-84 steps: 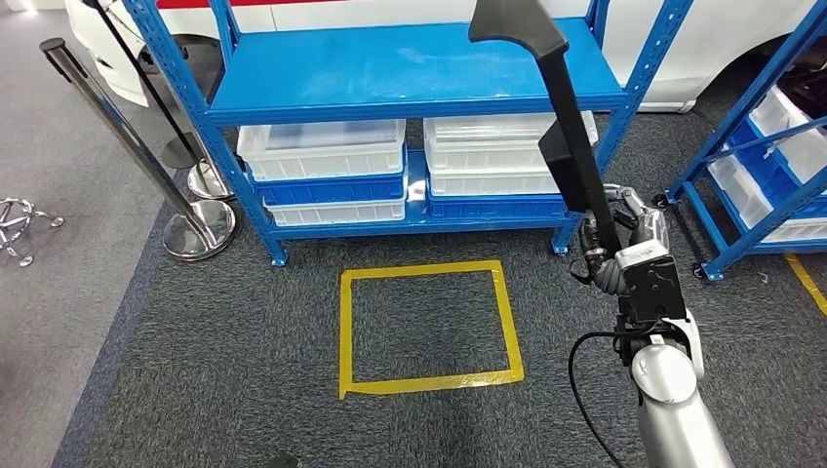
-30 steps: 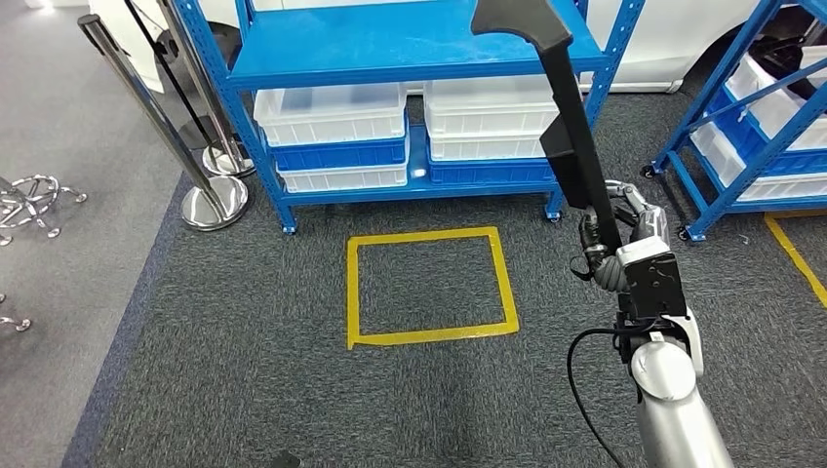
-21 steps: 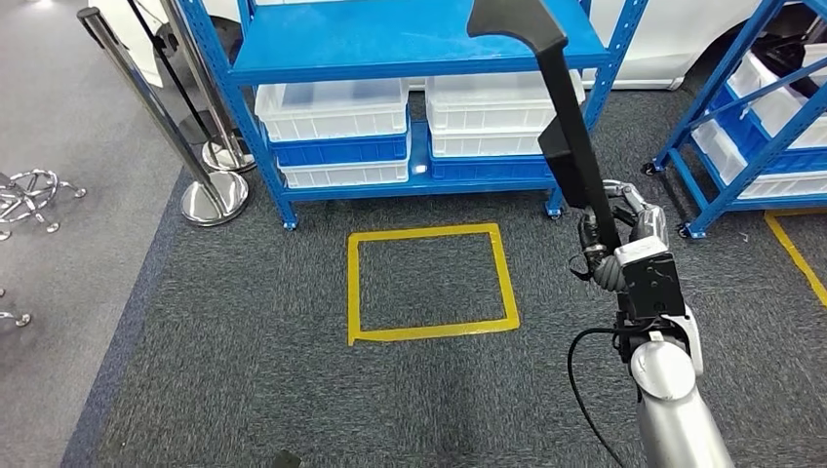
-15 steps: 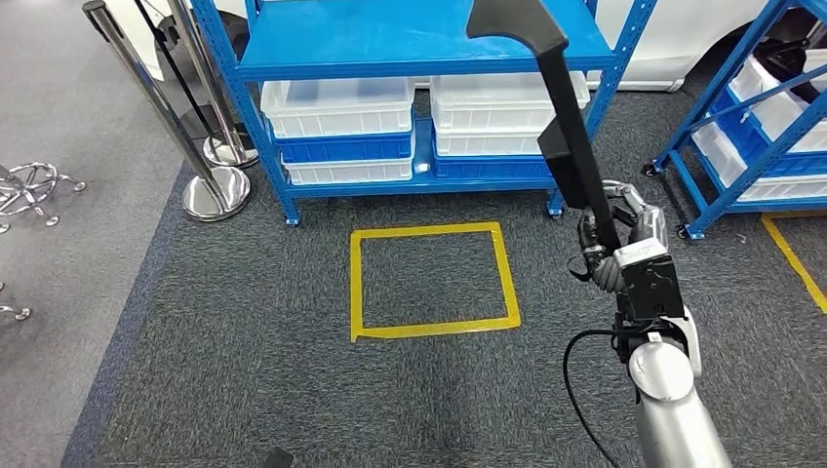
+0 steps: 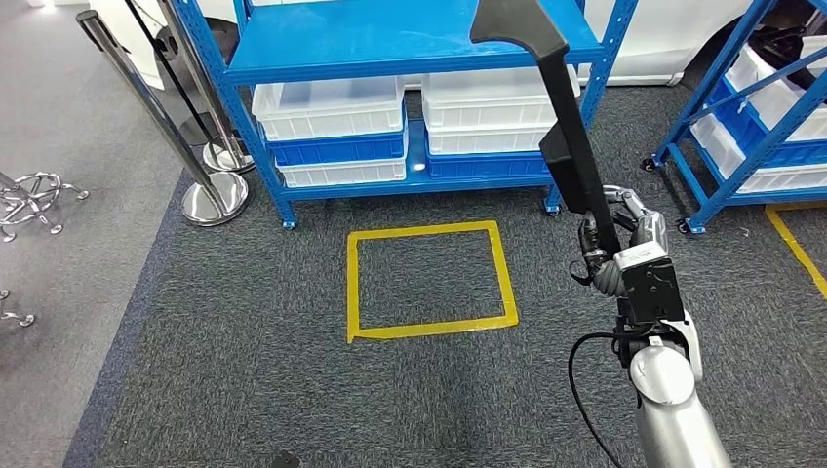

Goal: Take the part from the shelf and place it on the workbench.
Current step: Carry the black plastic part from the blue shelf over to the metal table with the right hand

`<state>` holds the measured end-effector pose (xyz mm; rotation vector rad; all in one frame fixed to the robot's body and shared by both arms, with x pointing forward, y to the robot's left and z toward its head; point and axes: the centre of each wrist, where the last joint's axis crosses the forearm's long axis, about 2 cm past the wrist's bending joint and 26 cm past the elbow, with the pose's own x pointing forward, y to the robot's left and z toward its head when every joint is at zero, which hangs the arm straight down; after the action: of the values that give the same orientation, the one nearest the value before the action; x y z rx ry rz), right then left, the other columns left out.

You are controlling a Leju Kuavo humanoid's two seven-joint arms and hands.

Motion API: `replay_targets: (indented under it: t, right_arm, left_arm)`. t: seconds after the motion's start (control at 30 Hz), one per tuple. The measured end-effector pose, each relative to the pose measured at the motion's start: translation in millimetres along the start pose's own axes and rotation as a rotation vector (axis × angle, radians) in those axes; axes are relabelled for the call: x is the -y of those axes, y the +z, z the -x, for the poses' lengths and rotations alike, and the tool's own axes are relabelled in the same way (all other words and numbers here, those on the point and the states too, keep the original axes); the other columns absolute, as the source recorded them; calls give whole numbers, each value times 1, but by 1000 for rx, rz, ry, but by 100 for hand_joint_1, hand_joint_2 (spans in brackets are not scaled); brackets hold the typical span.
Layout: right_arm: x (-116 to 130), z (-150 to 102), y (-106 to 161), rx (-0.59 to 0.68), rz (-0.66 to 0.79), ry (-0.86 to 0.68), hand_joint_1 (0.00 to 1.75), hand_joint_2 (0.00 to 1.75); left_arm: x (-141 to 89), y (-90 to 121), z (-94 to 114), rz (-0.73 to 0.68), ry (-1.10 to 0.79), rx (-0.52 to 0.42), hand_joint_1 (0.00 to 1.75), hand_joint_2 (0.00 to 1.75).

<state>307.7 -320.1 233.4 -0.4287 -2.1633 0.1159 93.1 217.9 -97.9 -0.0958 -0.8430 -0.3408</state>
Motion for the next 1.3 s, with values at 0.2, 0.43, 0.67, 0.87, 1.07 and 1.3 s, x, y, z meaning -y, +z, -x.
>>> replay_targets:
  t: [0.2,0.43,0.67,0.87,1.07,1.3]
  right_arm:
    - [0,0,-1,3,1,0,175,175]
    - [0,-1,-2,4,2,-1,175,175]
    - [0,1,-3,-1,1,0,175,175]
    - [0,0,-5,5,1,-1,175,175]
    - [-1,0,-8,9,-5,-3,175,175]
    - [-1,0,-8,9,-6,-4,175,175]
  left_arm:
    - [0,0,0,2,1,-5,0,175]
    - [0,0,0,2,3,-7,0,175]
    - [0,-1,-1,4,5,-5,0,175]
    - [1,-1,-1,5,6,-7,0,175]
    - [0,-1,-1,2,8,-12,0,175]
    - [-1,-2,-2,-1,5,-14,0,175]
